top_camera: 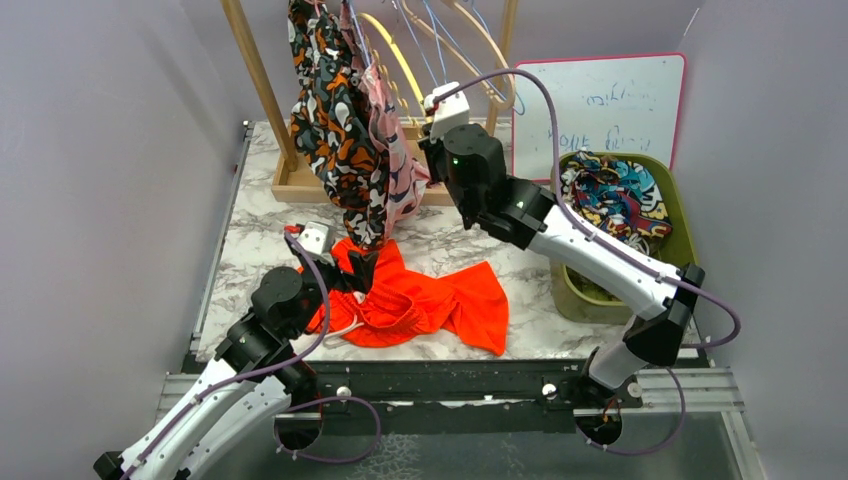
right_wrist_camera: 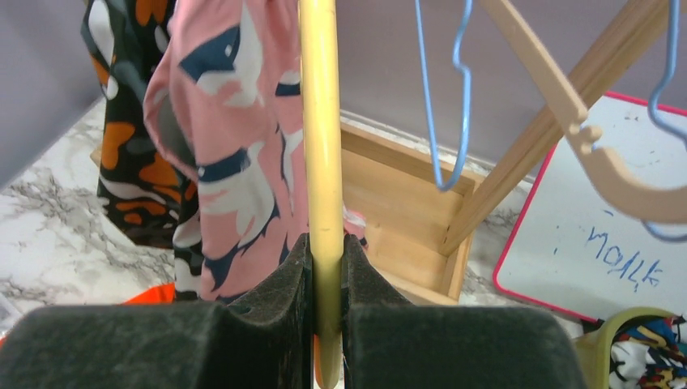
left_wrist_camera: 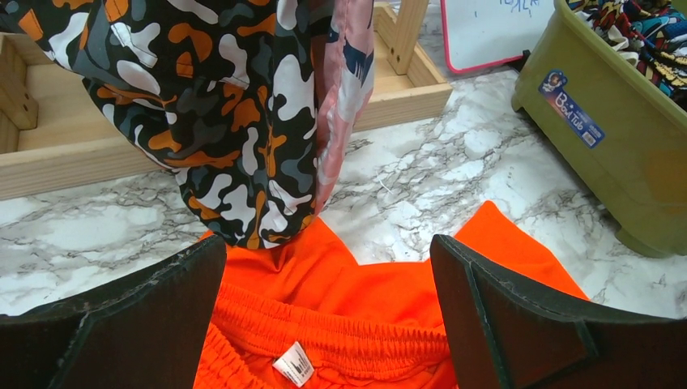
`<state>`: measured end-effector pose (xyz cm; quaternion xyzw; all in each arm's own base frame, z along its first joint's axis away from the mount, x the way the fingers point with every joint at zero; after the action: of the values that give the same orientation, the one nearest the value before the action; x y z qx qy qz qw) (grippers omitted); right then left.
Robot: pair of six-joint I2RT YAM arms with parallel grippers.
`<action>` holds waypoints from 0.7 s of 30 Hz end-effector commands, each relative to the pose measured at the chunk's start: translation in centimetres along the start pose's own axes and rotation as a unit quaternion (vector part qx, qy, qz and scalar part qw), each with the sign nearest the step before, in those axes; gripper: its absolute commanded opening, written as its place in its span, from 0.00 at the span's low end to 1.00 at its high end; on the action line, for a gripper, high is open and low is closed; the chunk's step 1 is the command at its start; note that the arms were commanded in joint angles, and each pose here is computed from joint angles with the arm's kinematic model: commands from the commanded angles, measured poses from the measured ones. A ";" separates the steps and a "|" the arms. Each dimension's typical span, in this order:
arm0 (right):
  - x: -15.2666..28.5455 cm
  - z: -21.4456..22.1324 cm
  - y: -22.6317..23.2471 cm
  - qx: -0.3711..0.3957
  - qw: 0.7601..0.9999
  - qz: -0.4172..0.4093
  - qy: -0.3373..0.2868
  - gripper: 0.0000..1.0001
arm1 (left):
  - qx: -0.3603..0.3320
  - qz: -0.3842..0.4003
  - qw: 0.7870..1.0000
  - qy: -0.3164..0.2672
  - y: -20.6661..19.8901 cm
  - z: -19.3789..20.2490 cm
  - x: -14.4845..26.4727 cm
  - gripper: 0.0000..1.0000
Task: Remove the shorts from the hanger
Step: Place the hanger on the clothes rod.
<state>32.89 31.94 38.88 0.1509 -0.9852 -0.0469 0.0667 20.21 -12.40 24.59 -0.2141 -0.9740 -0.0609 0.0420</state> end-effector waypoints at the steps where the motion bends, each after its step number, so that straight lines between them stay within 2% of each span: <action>1: -1.0 -3.4 -0.2 -0.032 0.999 -0.027 -0.007 0.01 | 0.008 -0.017 1.000 -0.011 0.7 -1.0 0.4 0.99; 8: -2.8 -4.6 -1.9 -0.040 0.999 -0.019 -0.003 0.01 | 0.007 -0.013 1.000 -0.009 0.5 -0.9 0.3 0.99; 21: -5.4 -6.1 -1.3 -0.039 0.998 -0.039 0.005 0.01 | 0.007 -0.012 1.000 -0.008 0.5 -0.9 0.3 0.99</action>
<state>38.89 31.70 42.14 0.1721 -0.9784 -0.0669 0.0931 20.15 -12.24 24.32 -0.2111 -0.9743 -0.0625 0.0479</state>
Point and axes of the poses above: each gripper's point midway between its finger pads, its own x axis back along the fingers, its own y axis along the line the jaws close on, z = x × y, the point moved 2 cm from there along x, back along the fingers, and after that the axes turned 14 degrees about -x, right-handed, at the moved point
